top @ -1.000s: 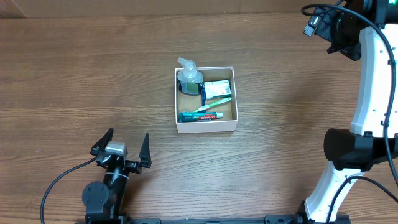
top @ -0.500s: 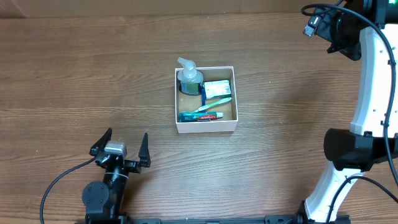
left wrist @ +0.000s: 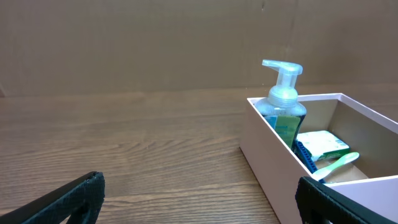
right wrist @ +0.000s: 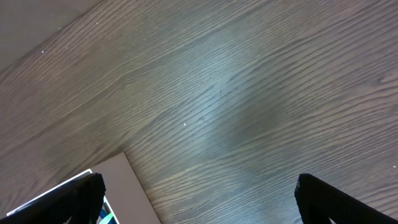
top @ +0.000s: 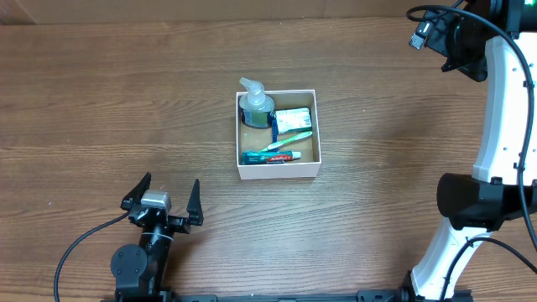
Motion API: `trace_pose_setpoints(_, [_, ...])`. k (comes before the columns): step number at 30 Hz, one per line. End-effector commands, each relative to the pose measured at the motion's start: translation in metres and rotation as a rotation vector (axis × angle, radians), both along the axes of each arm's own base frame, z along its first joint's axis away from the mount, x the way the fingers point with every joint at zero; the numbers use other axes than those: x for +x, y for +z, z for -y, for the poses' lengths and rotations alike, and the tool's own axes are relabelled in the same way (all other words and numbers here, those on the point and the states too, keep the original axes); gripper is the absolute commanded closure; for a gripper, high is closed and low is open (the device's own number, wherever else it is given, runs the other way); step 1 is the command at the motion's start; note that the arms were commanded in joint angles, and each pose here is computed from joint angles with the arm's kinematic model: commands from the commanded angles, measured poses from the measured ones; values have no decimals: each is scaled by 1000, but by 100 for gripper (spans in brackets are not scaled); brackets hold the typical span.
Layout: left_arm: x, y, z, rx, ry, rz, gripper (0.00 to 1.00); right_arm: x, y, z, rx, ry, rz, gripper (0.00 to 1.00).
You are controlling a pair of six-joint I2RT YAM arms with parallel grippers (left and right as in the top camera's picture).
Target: Pack container
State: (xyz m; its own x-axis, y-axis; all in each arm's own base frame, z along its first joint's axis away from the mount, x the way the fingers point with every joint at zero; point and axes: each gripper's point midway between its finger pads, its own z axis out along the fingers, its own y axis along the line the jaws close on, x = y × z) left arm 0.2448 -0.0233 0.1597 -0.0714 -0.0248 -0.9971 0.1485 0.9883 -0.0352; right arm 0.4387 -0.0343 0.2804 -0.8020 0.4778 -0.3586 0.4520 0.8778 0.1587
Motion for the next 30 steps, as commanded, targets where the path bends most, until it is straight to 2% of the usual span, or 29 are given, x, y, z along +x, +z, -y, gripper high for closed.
trace_pose_setpoints(1, [0,0,-3,-2,17,7,0,-1,4,-2,0,11,12,0])
trace_pose_setpoints(25, [0,0,-3,-2,17,7,0,-1,4,-2,0,12,12,0])
trace_pose_setpoints(30, [0,0,-3,-2,17,7,0,-17,34,-5,-5,14,80,0])
